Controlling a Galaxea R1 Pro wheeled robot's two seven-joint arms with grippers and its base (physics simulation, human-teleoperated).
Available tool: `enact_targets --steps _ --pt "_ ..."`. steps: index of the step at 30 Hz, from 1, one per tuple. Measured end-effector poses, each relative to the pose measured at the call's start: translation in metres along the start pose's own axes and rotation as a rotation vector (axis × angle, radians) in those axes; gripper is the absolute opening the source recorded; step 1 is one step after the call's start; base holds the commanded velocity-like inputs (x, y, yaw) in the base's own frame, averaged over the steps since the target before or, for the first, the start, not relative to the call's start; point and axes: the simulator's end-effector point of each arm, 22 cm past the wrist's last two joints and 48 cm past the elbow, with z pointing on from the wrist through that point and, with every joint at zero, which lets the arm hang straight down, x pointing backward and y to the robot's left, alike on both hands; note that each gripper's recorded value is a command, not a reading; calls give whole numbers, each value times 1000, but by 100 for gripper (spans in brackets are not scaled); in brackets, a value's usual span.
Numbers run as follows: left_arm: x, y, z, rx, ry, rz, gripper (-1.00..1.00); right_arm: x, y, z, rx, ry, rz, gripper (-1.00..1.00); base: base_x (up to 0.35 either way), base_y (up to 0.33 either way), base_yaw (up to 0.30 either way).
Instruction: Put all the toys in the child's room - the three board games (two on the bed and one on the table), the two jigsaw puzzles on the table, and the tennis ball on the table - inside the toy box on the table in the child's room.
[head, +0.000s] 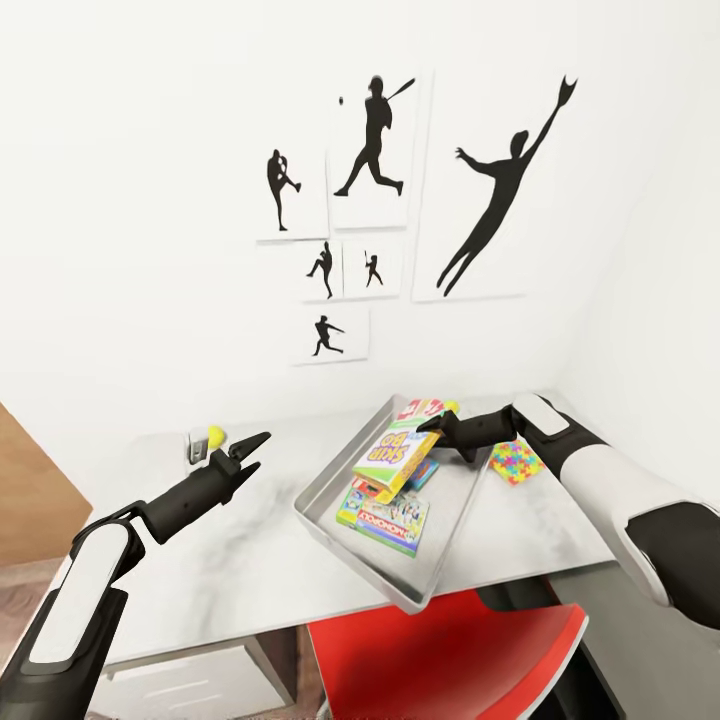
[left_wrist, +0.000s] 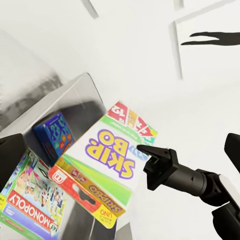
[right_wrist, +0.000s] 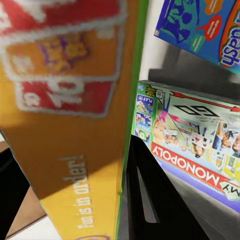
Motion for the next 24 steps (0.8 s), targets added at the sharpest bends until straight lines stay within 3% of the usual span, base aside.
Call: enact_targets --steps 24 --pt "6 20 6 -27 14 -22 100 -1 -15 16 8 20 23 -100 0 0 0"
